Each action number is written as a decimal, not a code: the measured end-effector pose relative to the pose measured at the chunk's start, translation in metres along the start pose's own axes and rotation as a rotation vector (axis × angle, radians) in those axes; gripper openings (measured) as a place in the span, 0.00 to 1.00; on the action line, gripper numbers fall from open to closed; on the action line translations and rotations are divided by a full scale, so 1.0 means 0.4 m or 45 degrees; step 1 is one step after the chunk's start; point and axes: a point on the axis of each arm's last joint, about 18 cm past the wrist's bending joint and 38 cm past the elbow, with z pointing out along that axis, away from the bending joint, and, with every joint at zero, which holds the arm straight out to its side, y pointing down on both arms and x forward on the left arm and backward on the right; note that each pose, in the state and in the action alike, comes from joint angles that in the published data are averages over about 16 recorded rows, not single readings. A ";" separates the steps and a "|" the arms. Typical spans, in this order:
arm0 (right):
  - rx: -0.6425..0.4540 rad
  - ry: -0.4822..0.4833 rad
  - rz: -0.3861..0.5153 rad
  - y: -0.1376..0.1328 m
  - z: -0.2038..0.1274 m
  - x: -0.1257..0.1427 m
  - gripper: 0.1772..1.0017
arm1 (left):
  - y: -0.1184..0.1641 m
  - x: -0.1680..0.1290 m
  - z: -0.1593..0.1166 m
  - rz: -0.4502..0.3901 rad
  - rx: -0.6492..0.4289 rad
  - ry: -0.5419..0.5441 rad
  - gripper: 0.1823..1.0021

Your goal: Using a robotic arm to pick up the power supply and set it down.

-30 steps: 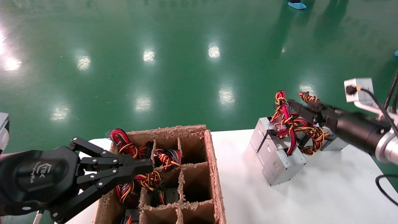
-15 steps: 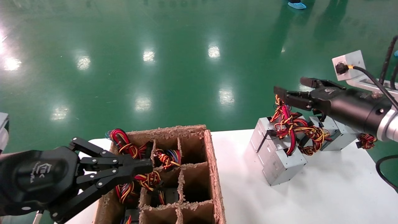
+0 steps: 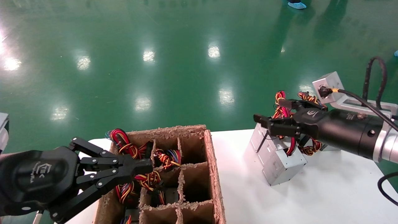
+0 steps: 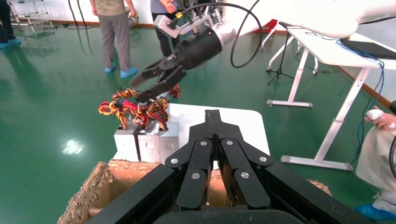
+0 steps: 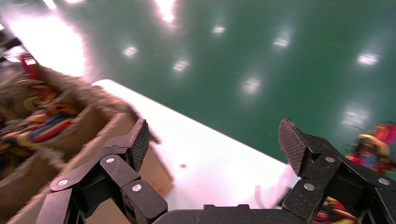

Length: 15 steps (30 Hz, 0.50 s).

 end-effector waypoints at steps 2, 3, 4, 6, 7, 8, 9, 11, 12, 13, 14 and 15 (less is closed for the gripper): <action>-0.003 -0.045 -0.010 0.002 -0.003 -0.014 0.99 | 0.000 0.000 0.000 0.000 0.000 0.000 0.02; -0.003 -0.068 -0.016 0.002 -0.004 -0.021 0.99 | 0.000 0.000 0.000 0.000 0.000 0.000 0.02; -0.004 -0.091 -0.021 0.003 -0.006 -0.028 0.99 | 0.000 0.000 0.000 0.000 0.000 0.000 0.02; -0.002 -0.137 -0.034 0.003 -0.010 -0.043 1.00 | 0.000 0.000 0.000 0.000 0.000 0.000 0.04; 0.000 -0.161 -0.041 0.003 -0.012 -0.051 1.00 | 0.000 0.000 0.000 0.000 0.000 0.000 0.04; 0.002 -0.185 -0.048 0.003 -0.014 -0.058 1.00 | 0.000 0.000 0.000 0.000 0.000 0.000 0.05; 0.005 -0.208 -0.055 0.003 -0.017 -0.065 1.00 | 0.000 0.000 0.000 0.000 0.000 0.000 0.05; 0.013 -0.256 -0.070 0.002 -0.022 -0.080 1.00 | 0.000 0.000 0.000 0.000 0.000 0.000 0.08; 0.017 -0.280 -0.078 0.001 -0.025 -0.088 1.00 | 0.000 0.000 0.000 0.000 0.000 0.000 0.09; 0.023 -0.304 -0.087 0.000 -0.028 -0.095 1.00 | 0.000 0.000 0.000 0.000 0.000 0.000 0.10; 0.028 -0.328 -0.095 -0.001 -0.032 -0.103 1.00 | 0.000 0.000 0.000 0.000 0.000 0.000 0.11; 0.035 -0.352 -0.104 -0.002 -0.035 -0.110 1.00 | 0.000 0.000 0.000 0.000 0.000 0.000 0.12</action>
